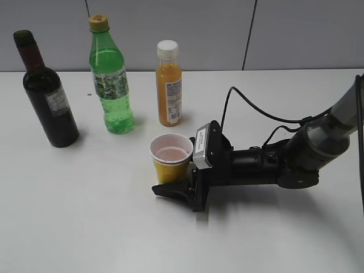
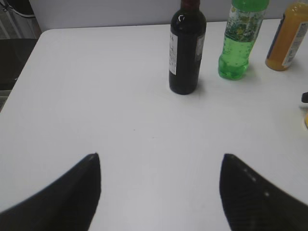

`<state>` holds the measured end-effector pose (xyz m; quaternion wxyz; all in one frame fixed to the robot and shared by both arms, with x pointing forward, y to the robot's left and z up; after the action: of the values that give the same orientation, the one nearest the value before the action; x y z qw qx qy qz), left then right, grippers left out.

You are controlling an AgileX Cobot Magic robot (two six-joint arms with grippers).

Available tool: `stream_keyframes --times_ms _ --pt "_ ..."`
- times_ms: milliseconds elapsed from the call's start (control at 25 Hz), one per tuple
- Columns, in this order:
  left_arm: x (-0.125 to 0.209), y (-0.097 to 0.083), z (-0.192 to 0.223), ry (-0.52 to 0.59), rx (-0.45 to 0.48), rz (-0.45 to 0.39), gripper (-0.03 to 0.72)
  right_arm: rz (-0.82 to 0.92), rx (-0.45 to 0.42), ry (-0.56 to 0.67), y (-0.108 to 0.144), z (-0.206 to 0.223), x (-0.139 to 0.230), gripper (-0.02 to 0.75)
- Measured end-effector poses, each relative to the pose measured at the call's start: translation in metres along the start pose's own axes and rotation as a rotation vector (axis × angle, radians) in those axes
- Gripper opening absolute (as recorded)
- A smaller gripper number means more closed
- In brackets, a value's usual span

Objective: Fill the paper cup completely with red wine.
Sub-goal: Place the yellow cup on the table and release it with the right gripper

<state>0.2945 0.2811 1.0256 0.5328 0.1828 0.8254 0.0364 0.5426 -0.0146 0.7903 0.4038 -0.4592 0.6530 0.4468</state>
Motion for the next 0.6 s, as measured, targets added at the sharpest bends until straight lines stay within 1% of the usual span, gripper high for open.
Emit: stream_keyframes --times_ms 80,320,400,600 --pt "0.000 0.000 0.000 0.000 0.000 0.000 0.582 0.002 0.014 0.027 -0.002 0.000 0.004 0.664" --pt "0.000 0.000 0.000 0.000 0.000 0.000 0.582 0.041 0.058 0.058 -0.003 -0.015 0.009 0.669" --pt "0.000 0.000 0.000 0.000 0.000 0.000 0.582 0.069 0.086 0.070 -0.004 -0.027 0.013 0.669" --pt "0.000 0.000 0.000 0.000 0.000 0.000 0.582 0.152 0.196 0.068 -0.013 -0.068 0.018 0.666"
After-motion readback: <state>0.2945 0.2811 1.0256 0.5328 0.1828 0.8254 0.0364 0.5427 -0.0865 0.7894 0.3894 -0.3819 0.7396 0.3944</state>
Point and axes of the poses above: a point on each arm's last joint axis where the gripper is mounted, z pointing out along that axis toward the gripper, y along the wrist's bending axis when the last joint is at zero, x = y × z, the point moved 7 cm from there along z, pointing out along that axis toward the gripper, and after that the axes turned 15 degrees about z, right-handed, at the moved point
